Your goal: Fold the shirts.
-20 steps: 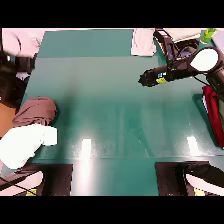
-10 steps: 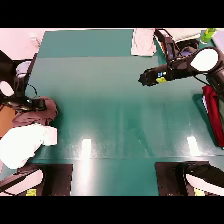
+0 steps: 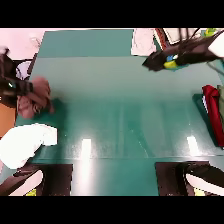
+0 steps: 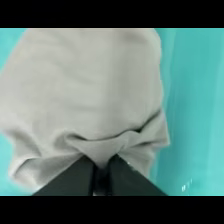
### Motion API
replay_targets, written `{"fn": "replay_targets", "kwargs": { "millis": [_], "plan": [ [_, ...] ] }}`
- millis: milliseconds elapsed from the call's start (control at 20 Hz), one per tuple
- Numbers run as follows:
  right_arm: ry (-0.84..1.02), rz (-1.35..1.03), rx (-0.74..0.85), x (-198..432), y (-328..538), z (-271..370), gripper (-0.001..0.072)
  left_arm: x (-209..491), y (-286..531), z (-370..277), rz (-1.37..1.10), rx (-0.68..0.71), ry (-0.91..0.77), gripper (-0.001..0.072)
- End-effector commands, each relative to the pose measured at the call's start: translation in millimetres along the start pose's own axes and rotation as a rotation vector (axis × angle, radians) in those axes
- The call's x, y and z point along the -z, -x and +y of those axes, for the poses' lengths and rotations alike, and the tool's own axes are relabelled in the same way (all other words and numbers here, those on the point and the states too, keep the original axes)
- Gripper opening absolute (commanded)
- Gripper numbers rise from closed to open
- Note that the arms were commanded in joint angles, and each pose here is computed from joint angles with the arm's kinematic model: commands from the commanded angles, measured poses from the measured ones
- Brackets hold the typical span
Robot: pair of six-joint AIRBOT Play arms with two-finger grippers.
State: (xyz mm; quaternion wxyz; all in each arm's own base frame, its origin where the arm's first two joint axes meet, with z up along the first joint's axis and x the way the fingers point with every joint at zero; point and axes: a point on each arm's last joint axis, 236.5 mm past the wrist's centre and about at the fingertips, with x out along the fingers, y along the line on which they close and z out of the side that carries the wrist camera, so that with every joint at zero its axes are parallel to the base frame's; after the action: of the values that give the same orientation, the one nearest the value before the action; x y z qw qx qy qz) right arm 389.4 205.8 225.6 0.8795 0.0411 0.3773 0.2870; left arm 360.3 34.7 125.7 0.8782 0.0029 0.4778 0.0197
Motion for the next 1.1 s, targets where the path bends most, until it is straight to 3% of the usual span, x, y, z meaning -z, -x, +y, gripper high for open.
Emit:
{"fn": "replay_targets", "kwargs": {
  "millis": [0, 200, 350, 800, 900, 1050],
  "plan": [
    [0.026, -0.141, 0.034, -50, 53, -4, 0.0024, -39, 97, -48, -0.137, 0.075, -0.136, 0.0027],
    [0.017, -0.309, 0.126, -96, 116, -31, 0.0024, -70, 164, -144, -0.335, 0.271, -0.275, 0.0026],
    [0.005, -0.362, 0.187, -107, 150, -49, 0.0024, -60, 158, -219, -0.318, 0.406, -0.367, 0.0026],
    [-0.047, -0.251, 0.214, -78, 139, -72, 0.0024, 75, 61, -487, -0.024, 0.783, -0.744, 0.0052],
    [-0.062, -0.223, 0.212, -71, 130, -77, 0.0024, 80, 57, -499, -0.005, 0.788, -0.769, 0.0622],
    [-0.08, -0.188, 0.209, -61, 118, -83, 0.0024, 29, 42, -444, -0.025, 0.639, -0.724, 0.0607]
  ]
}}
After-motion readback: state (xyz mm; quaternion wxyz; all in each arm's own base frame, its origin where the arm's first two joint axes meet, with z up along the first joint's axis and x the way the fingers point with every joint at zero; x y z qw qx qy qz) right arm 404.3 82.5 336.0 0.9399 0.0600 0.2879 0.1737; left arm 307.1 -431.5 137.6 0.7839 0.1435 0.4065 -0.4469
